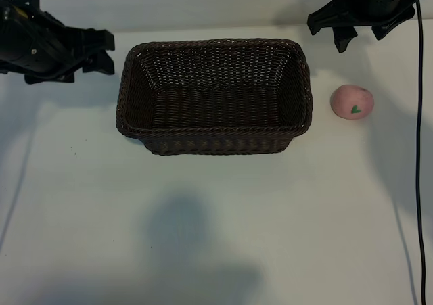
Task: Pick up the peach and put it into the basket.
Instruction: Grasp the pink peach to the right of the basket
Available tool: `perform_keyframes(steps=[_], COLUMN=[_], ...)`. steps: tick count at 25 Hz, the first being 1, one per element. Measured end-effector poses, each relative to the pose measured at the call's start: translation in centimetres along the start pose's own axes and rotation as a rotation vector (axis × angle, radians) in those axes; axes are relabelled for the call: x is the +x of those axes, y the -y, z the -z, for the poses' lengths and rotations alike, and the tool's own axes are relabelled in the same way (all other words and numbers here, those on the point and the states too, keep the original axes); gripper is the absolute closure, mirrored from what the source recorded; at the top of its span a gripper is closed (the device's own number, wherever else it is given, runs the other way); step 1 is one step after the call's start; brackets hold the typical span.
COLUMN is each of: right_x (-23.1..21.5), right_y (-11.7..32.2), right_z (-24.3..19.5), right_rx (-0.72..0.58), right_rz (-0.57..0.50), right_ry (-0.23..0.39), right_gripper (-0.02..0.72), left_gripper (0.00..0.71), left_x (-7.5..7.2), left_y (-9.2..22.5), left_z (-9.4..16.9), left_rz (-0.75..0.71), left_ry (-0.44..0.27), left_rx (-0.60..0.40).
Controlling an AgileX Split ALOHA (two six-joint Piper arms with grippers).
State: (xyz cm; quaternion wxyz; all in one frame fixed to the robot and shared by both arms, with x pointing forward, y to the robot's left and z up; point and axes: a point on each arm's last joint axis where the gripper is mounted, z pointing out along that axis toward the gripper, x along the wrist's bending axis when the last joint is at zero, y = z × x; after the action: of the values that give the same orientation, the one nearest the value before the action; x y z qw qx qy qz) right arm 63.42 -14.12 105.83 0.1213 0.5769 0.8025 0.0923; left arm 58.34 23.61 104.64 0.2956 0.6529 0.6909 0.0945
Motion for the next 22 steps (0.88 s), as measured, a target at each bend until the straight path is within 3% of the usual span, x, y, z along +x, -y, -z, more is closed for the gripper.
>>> perform_keyframes(steps=[12,22], right_x=[0.0,-2.7], right_y=[0.0,-0.2], right_z=[0.0,-1.7], right_rx=[0.000,0.014], right_rz=[-0.010,-0.169], right_ry=[0.001,0.024], right_gripper=[0.148,0.148], left_gripper=[0.119,0.120], left_x=[-0.6,-0.7], left_y=[-1.6,-1.6], left_z=[-1.1,-1.2], left_rz=[0.026,0.019], left_ry=[0.045,0.050], left_rx=[0.007,0.014])
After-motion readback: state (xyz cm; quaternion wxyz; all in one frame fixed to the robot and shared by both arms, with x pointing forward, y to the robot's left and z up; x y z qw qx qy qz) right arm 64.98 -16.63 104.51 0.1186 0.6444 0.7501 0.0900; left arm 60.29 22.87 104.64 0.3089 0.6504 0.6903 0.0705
